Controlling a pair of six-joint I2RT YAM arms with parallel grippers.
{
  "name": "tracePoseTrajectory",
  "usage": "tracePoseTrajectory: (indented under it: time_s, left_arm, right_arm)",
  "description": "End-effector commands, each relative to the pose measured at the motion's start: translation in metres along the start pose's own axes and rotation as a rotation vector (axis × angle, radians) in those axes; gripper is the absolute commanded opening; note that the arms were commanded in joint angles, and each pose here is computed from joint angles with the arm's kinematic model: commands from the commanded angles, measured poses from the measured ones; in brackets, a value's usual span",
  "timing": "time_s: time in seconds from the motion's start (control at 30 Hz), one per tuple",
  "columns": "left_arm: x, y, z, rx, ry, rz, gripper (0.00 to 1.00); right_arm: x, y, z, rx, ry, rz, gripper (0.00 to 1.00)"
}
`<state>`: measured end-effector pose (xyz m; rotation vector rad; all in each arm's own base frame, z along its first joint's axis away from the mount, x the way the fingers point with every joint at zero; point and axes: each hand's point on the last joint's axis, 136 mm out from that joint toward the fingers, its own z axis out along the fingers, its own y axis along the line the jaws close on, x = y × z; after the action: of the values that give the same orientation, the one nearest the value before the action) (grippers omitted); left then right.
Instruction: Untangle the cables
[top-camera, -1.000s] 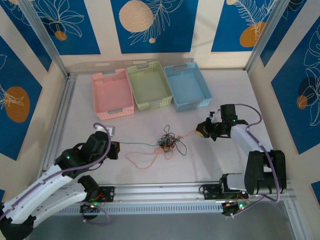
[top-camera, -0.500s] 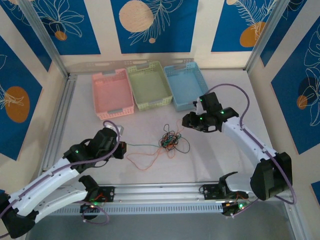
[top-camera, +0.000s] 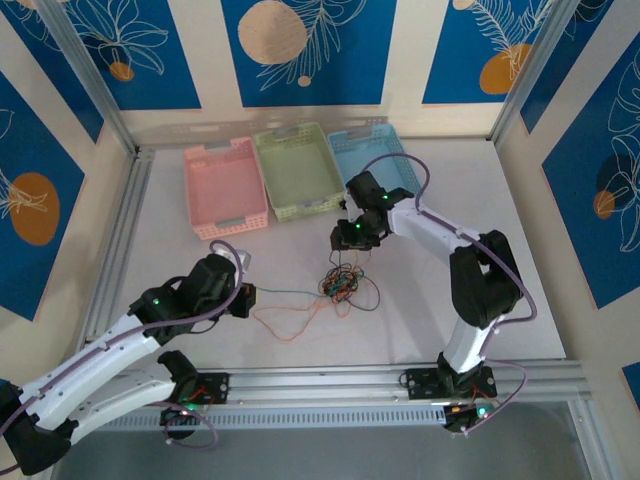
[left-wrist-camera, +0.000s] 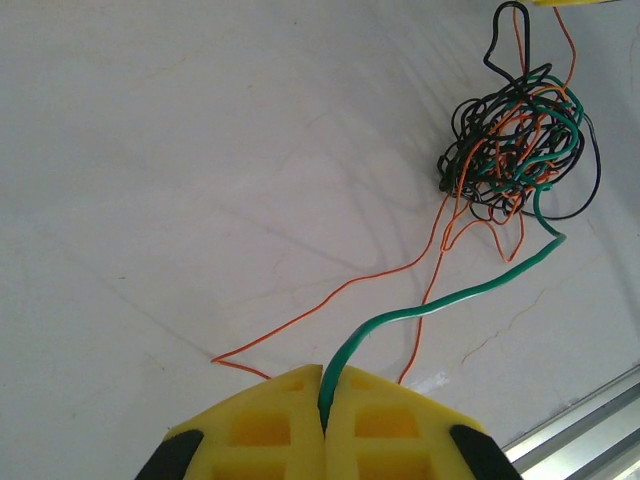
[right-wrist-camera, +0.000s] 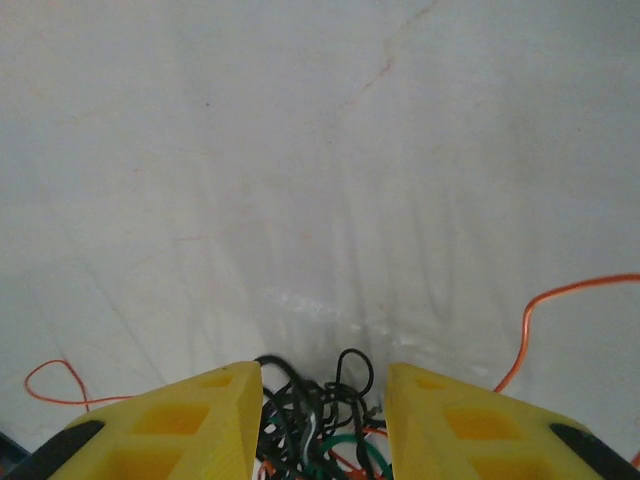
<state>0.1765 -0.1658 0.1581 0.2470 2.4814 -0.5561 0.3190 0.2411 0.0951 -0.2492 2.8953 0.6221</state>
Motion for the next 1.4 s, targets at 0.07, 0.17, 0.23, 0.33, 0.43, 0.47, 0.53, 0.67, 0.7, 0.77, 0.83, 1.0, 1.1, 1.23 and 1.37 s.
tracePoseTrajectory:
  time_s: [0.07,0.17,0.23,0.33,0.43,0.47,0.53,0.67,0.7,0.77,0.83,1.0,1.1,1.23,1.37]
  left_arm:
    - [-0.003,-0.003,-0.003,0.017,-0.009,0.017,0.0]
    - [-0.003,-0.003,-0.003,0.016,-0.011,0.018,0.0]
    - [-0.003,-0.003,-0.002,0.014,-0.007,0.02,0.0]
    - [-0.002,-0.002,-0.002,0.012,-0.007,0.019,0.0]
    - [-0.002,-0.002,-0.002,0.012,-0.007,0.018,0.0]
    - [-0.003,-0.002,-0.002,0.013,-0.008,0.017,0.0]
    - [-0.002,-0.002,-0.002,0.011,-0.008,0.018,0.0]
    - [-0.002,-0.001,-0.001,0.009,-0.007,0.018,0.0]
    - [-0.002,-0.001,-0.002,0.009,-0.008,0.017,0.0]
    - [-0.002,-0.001,-0.002,0.007,-0.008,0.017,0.0]
    - [-0.002,-0.001,-0.002,0.006,-0.009,0.016,0.0]
    - [-0.004,0.003,-0.004,-0.013,-0.023,0.009,0.0]
    - [-0.008,0.007,-0.009,-0.032,-0.046,0.001,0.0]
    - [-0.017,0.016,-0.028,-0.079,-0.105,-0.014,0.0]
    - [-0.032,0.031,-0.067,-0.142,-0.216,-0.037,0.0]
  right_arm:
    - [0.0,0.01,0.009,-0.033,0.038,-0.038,0.37]
    - [0.003,0.009,0.015,-0.034,0.056,-0.038,0.36]
    - [0.005,0.011,0.018,-0.037,0.065,-0.045,0.34]
    - [0.008,0.014,0.018,-0.044,0.068,-0.057,0.31]
    - [0.01,0.019,0.018,-0.061,0.072,-0.072,0.3]
    - [0.012,0.02,0.02,-0.065,0.077,-0.073,0.3]
    - [0.014,0.022,0.02,-0.073,0.08,-0.08,0.3]
    - [0.015,0.022,0.022,-0.079,0.085,-0.071,0.24]
    - [0.015,0.022,0.022,-0.084,0.085,-0.07,0.18]
    - [0.015,0.023,0.022,-0.092,0.086,-0.065,0.04]
    - [0.014,0.022,0.021,-0.095,0.075,-0.063,0.0]
    - [0.008,0.028,0.005,-0.122,-0.012,-0.089,0.0]
    - [0.004,0.031,-0.012,-0.158,-0.089,-0.107,0.0]
    - [-0.005,0.016,-0.04,-0.202,-0.209,-0.037,0.0]
    - [-0.016,-0.04,-0.071,-0.296,-0.342,0.211,0.0]
